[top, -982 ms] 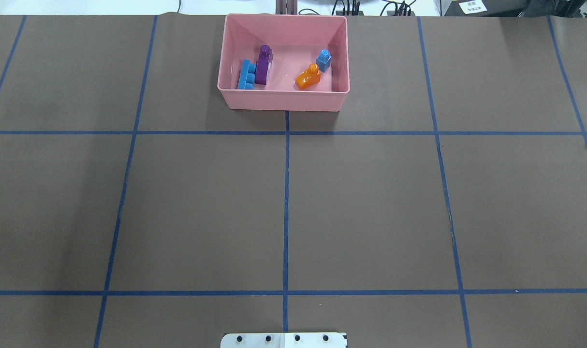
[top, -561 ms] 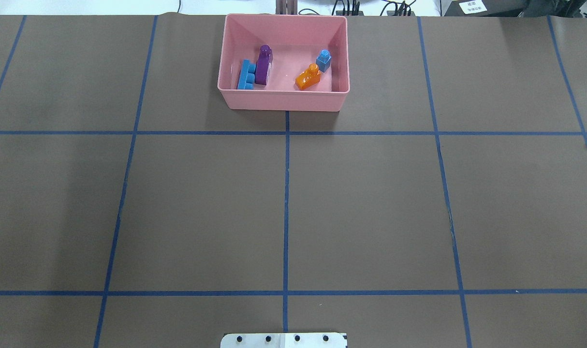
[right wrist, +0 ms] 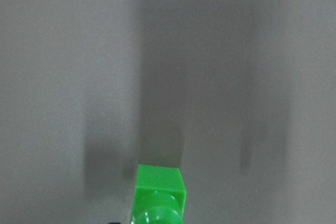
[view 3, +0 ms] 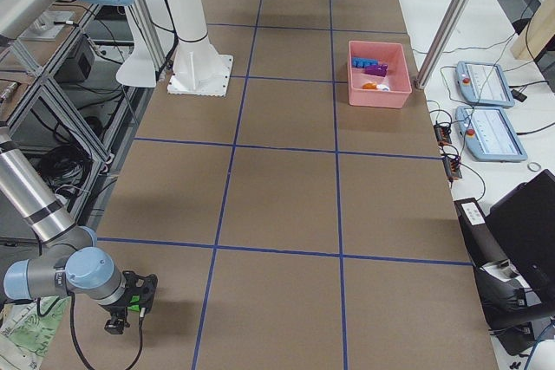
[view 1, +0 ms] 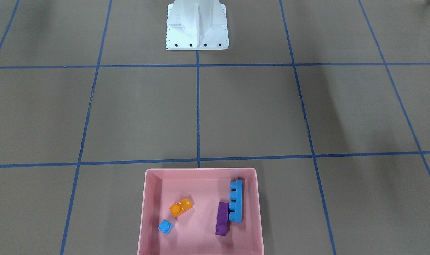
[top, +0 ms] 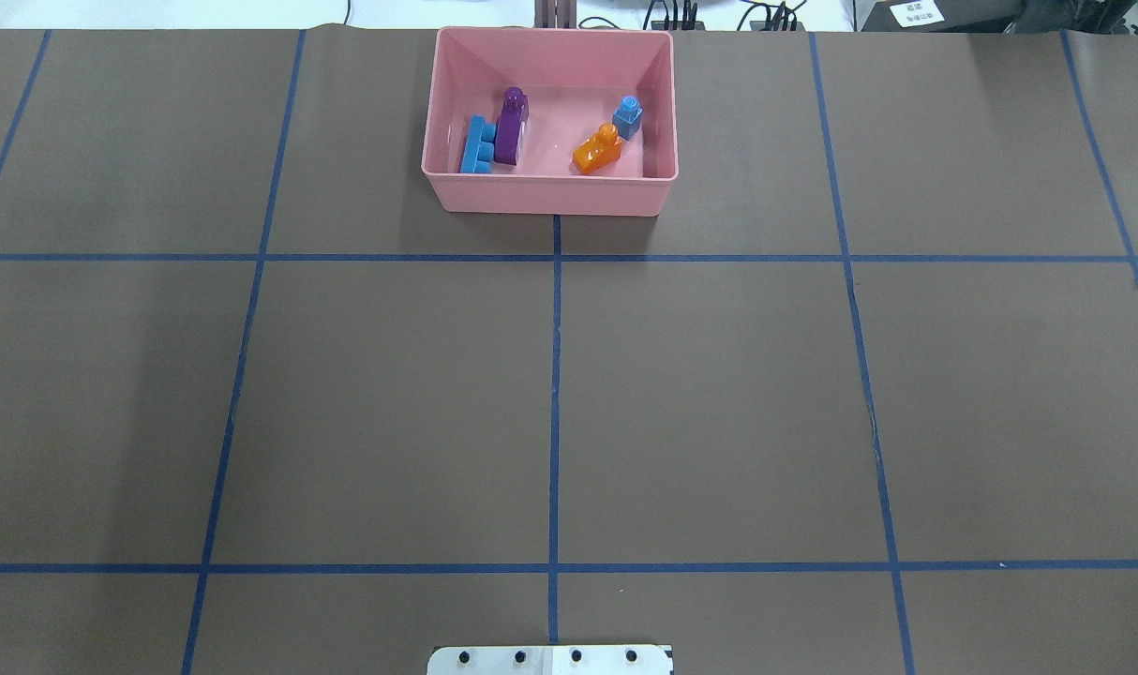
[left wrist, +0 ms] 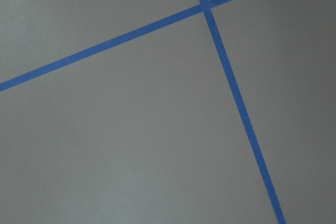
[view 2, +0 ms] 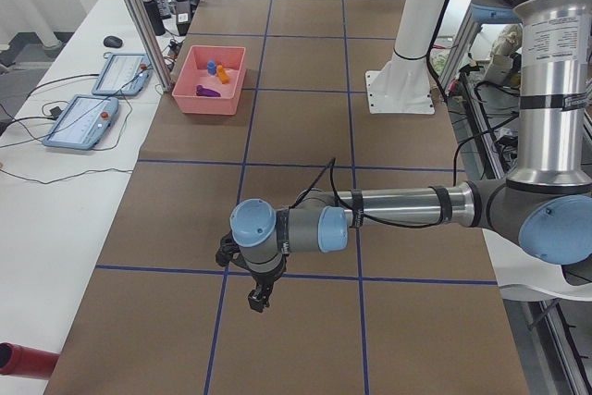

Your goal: Put all blocks into box

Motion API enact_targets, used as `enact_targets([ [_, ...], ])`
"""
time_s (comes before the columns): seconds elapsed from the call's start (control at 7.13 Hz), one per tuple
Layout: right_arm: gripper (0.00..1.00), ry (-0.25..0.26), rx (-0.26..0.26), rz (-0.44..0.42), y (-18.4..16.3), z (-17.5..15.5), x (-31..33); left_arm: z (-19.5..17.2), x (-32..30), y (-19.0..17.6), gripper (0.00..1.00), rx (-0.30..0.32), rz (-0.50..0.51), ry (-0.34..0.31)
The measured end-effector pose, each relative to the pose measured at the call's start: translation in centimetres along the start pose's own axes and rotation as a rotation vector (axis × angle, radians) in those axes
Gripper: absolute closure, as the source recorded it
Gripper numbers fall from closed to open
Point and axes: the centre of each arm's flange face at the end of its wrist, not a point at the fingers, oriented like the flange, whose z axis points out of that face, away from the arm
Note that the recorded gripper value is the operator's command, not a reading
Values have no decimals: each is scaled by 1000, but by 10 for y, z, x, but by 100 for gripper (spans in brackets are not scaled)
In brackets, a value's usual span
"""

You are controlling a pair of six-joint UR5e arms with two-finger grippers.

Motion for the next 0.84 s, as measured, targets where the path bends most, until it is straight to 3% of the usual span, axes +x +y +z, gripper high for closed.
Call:
enact_targets([
  [0.7,24,-51,-3,11,-2,0,-5,-3,8,13,0,5,5,-1],
  [0.84,38,-63,-5,12,-2,0,-6,-3,8,14,0,5,5,-1],
])
